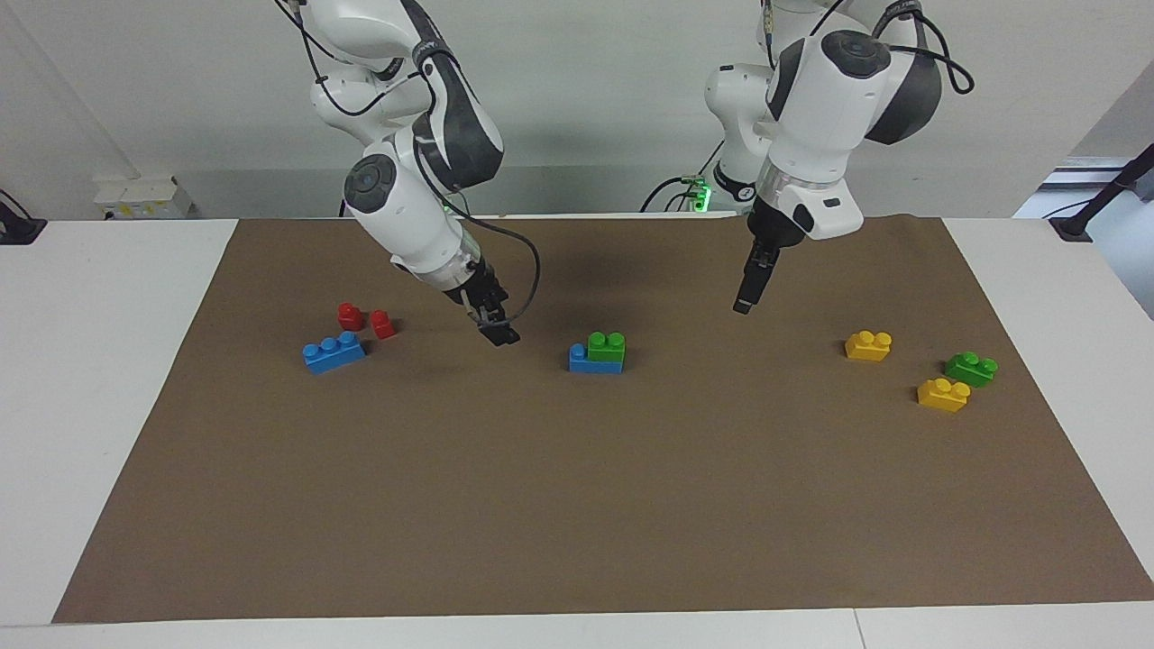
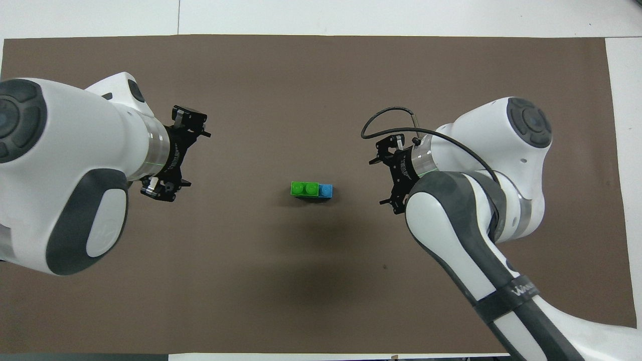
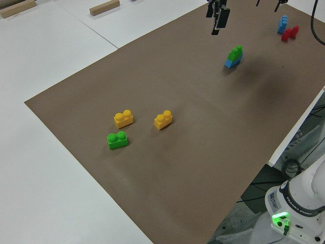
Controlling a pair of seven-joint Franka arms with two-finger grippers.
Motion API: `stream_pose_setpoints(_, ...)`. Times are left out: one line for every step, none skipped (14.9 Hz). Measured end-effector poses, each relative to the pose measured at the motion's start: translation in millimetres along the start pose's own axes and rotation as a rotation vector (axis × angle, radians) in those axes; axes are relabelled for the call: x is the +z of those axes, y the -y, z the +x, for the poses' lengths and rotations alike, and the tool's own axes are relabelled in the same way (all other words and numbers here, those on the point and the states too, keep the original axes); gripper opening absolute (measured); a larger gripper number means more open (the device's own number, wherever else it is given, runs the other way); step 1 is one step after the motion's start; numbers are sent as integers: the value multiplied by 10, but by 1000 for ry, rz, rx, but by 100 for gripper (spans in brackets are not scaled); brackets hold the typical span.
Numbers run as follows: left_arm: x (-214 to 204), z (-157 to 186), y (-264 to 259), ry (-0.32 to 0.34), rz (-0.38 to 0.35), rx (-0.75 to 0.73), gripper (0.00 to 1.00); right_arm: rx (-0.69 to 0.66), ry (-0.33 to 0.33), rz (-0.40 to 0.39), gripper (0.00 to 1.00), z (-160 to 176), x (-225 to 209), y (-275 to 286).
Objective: Remove green block with left arm and hold with right
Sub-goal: 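Move the left gripper toward the green brick while the right gripper approaches the blue brick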
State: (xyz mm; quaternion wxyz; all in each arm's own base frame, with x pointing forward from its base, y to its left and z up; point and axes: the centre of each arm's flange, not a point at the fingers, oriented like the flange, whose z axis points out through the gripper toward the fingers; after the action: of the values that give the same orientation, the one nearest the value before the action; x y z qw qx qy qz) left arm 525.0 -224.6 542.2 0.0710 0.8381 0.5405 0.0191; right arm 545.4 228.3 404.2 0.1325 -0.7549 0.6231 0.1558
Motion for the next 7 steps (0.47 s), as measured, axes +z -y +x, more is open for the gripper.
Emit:
stream_pose_setpoints(52,-112,-4,3,-1,-56,100,18,11,14,97,-33,116,-21)
stream_pose_setpoints(108,-209,-5,5,3,-103,100,30,21,19,97,-73,223,-41)
stream_pose_setpoints(170,-297,-10,7,10,-149,100,41,26,20,96,-108,316,-54)
stream_pose_setpoints(241,-388,-16,9,17,-194,100,55,28,25,96,-129,396,-56)
stream_pose_setpoints(332,-490,-24,10,24,-233,100,67,29,28,97,-140,468,-53)
stream_pose_setpoints(437,-605,-29,11,34,-265,100,76,31,29,100,-152,545,-52)
stream_pose_setpoints(556,-727,-33,9,44,-288,100,82,30,31,100,-164,622,-49)
